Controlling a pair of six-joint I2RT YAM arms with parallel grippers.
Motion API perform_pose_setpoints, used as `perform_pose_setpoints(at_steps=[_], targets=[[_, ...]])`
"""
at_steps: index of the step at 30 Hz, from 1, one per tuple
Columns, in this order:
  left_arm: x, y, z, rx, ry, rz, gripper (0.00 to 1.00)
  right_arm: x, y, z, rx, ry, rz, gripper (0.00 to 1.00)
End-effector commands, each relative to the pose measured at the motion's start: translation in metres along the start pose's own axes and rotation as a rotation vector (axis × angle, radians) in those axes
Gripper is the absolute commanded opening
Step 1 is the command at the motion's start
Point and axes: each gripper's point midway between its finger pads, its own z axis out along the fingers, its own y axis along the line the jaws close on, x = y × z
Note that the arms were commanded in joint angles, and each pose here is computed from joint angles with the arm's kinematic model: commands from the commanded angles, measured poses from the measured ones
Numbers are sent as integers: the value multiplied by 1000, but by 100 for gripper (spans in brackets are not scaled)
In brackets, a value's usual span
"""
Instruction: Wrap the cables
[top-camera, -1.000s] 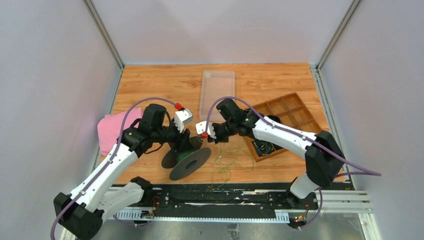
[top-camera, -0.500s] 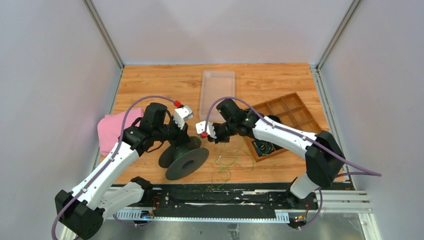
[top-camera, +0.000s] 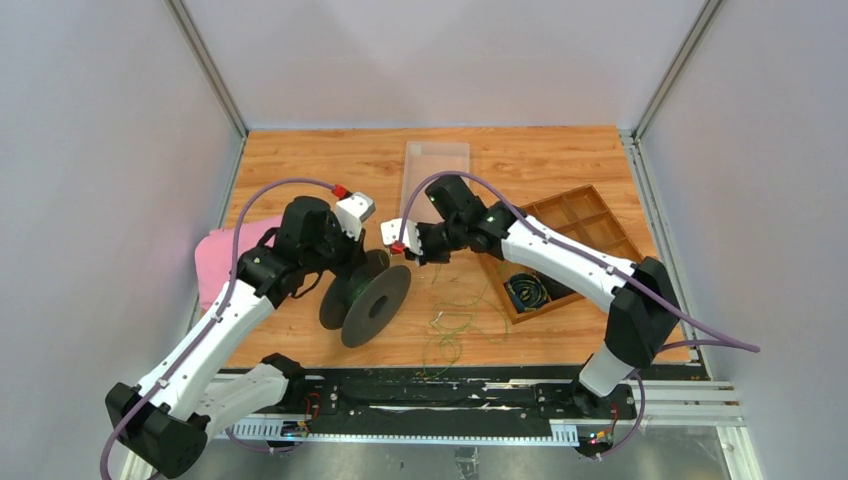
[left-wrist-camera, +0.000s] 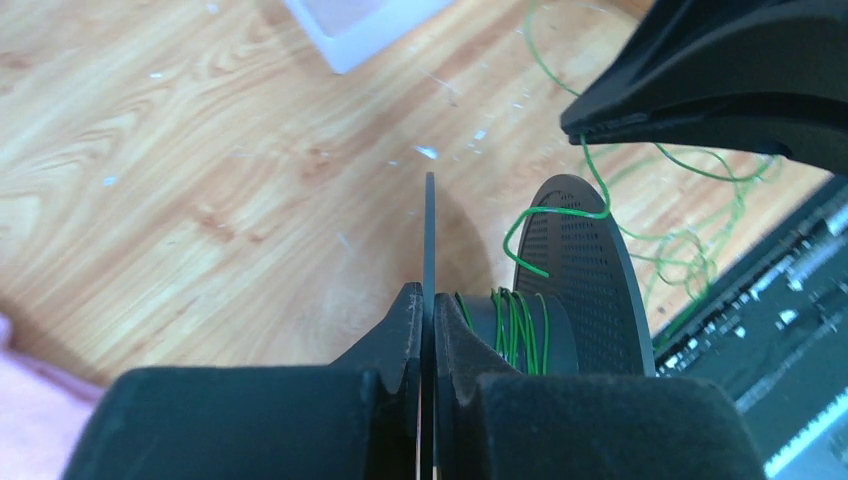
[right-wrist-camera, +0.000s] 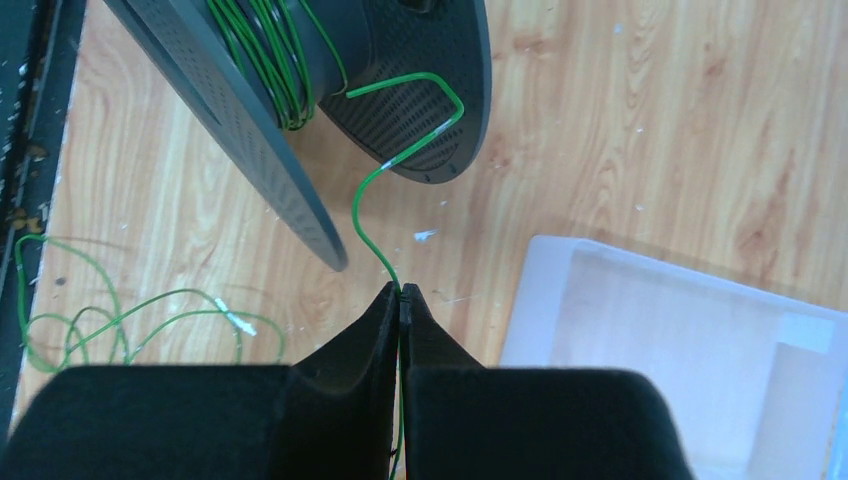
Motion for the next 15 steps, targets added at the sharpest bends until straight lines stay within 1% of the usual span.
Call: perform_pose_setpoints(at_steps=[1,3,7,10,15], targets=[[-25,36,-10,-217,-51,-54,0,12,-17,1,1,56,17,1],[-26,44,-9,-262,-54,-69,0,13,-23,0,9,77,8,1],[-26,49,1,-287,-65,-116,0,13,-34,-4,20,110,14,1],[-29,48,4,-277,-69,-139,0,17,-38,-6,37,140,22,1],[-27,46,11,-263,-68,-172,1,18,-37,-7,33,152,24,1]])
